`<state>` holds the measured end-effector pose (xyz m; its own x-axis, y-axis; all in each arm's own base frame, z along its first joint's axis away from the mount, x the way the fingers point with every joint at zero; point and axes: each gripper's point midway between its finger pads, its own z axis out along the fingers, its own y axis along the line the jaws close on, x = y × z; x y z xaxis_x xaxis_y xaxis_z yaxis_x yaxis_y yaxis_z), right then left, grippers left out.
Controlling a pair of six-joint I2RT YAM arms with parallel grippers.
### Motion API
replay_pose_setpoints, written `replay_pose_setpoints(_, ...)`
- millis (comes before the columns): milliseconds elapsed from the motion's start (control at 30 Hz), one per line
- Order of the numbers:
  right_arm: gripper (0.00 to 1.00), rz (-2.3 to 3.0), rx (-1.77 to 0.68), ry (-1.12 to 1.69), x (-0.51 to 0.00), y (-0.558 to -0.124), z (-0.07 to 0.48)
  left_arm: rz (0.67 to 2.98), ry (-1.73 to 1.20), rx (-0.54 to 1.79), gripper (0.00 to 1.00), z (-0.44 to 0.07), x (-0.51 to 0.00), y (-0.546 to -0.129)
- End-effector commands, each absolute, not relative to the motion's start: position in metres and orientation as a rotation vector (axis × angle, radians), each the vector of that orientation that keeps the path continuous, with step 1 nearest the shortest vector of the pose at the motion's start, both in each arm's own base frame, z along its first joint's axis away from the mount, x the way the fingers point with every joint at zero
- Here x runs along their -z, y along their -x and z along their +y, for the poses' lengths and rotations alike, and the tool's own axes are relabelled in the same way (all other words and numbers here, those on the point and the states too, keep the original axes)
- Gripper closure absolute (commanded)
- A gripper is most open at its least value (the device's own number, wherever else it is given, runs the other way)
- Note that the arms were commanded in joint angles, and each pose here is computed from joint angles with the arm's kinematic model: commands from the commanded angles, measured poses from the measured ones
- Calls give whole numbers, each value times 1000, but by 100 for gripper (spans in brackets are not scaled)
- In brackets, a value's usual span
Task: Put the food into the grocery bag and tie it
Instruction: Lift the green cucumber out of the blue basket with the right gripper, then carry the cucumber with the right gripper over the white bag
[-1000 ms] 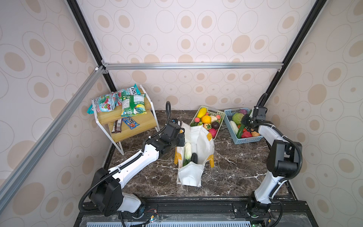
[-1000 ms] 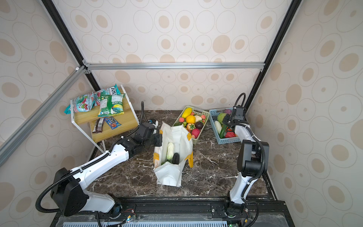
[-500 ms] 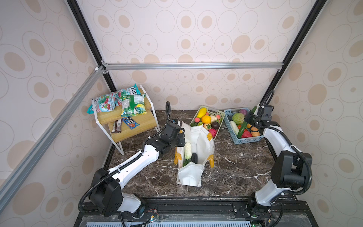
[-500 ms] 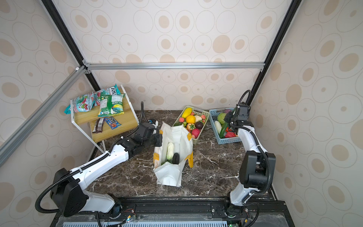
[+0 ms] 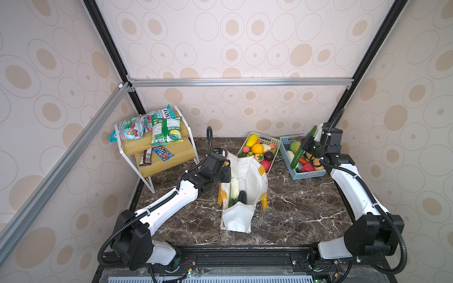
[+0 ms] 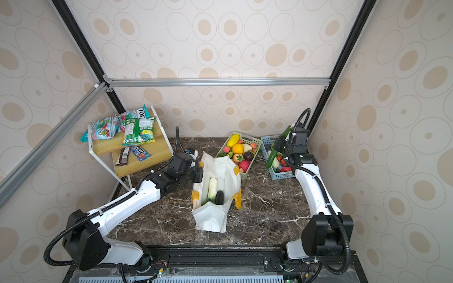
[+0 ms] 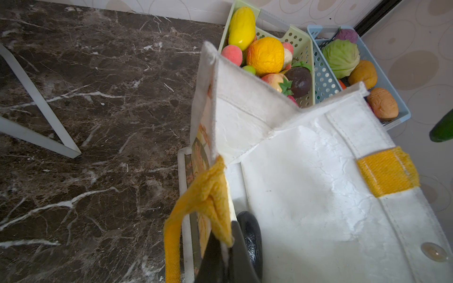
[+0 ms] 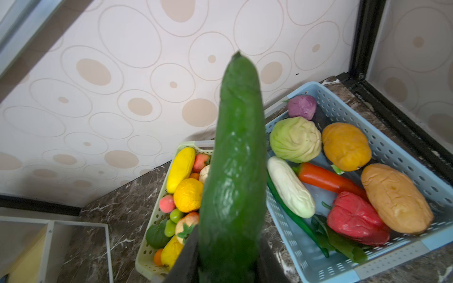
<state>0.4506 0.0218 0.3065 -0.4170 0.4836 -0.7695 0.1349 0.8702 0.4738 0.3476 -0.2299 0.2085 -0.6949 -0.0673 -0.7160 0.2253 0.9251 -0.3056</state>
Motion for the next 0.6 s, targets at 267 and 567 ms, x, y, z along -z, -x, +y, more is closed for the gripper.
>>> replay_pose_setpoints(267, 70, 1921, -596, -432, -333, -413, 75, 2225, -125, 509, 100, -235, -224, -353)
replay_pose_setpoints(567, 70, 1899, -729, -315, -350, -390, 133, 2207, -139, 495, 100, -234, -230, -355)
